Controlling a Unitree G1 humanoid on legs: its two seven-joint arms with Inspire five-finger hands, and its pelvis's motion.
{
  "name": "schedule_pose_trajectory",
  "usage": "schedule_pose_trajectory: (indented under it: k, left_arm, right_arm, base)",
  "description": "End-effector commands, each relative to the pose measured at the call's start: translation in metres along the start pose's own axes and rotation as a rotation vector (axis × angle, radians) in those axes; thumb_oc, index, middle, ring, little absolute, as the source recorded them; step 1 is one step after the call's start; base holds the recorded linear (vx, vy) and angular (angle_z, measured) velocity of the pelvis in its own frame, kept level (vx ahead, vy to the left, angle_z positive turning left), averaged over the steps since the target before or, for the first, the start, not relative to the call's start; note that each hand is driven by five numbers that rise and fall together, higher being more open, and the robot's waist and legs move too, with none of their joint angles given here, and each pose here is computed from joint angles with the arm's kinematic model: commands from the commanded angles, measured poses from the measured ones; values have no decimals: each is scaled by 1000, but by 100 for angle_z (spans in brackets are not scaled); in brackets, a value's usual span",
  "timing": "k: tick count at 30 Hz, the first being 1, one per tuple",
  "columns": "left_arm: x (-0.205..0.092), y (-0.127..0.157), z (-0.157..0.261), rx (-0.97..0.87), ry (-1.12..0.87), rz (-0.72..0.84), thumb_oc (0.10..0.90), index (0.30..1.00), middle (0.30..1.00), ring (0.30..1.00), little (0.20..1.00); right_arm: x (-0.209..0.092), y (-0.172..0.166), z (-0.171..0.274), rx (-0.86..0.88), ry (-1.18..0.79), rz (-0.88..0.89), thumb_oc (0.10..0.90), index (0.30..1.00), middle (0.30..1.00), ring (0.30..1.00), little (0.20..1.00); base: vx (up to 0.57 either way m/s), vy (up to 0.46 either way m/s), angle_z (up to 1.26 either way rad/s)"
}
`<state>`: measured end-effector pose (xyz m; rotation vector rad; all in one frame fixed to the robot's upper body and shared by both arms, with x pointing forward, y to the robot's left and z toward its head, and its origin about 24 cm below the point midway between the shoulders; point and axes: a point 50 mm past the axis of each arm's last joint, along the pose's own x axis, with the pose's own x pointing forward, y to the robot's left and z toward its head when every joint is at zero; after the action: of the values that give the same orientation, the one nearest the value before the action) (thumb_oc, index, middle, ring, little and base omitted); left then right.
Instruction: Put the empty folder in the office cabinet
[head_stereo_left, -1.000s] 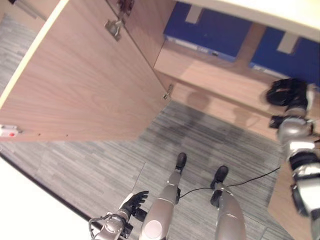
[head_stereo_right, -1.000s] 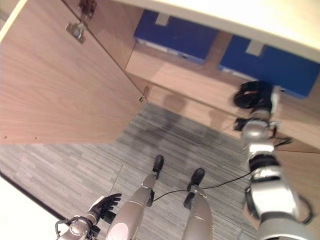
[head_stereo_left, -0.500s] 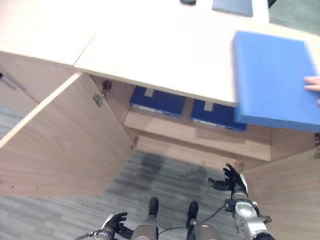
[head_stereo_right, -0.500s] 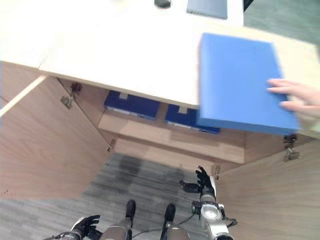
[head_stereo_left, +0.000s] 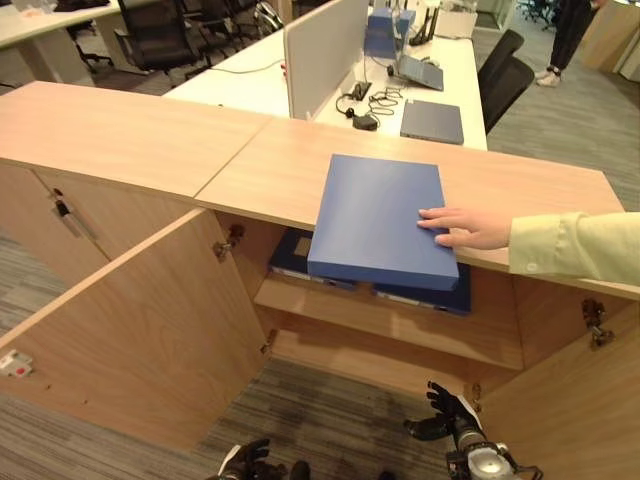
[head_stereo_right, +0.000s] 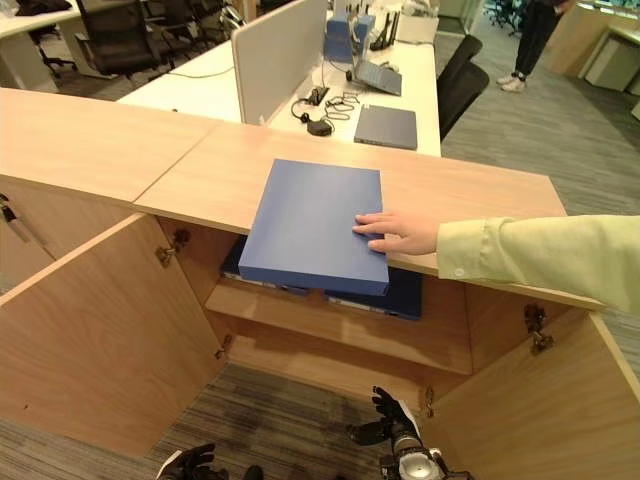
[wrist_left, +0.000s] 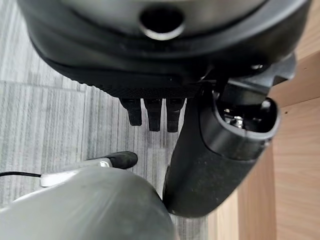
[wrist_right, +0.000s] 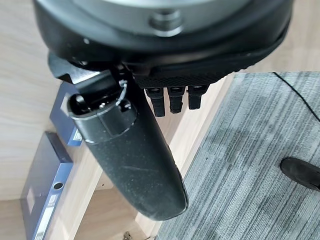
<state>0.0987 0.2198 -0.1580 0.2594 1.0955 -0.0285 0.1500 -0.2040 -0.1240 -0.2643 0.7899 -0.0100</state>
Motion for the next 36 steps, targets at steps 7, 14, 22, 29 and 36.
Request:
schedule_pose_trajectory:
  k: [7,14,22,29,36]
  left_arm:
    - [5,3,27,-152,-99,57,800,900,900,900,900]
    - [1,-5,1,-140,-12,48,800,900,900,900,900]
    - [-1,6,-6,-98,24,65,800,900,900,900,900]
    - [1,34,14,-85,-46,143,800,900,900,900,900]
    - [1,23,7,-57,-17,119,800,900,900,900,900]
  right_arm:
    - [14,-17,61,-65,-224,-29,800,900,900,900,900]
    - [14,-21,50,-56,-172,-46,800,900,900,900,900]
    - [14,-7,43,-45,-137,-11,800,900,900,900,900]
    - [18,4,48,-5,-129,1,800,900,900,900,900]
    - [12,5,24,-35,-56,13,800,900,900,900,900]
  base:
    - [-199,25,51]
    - [-81,92,91]
    - [42,156,56]
    - [-12,126,6]
    - [43,-58,9]
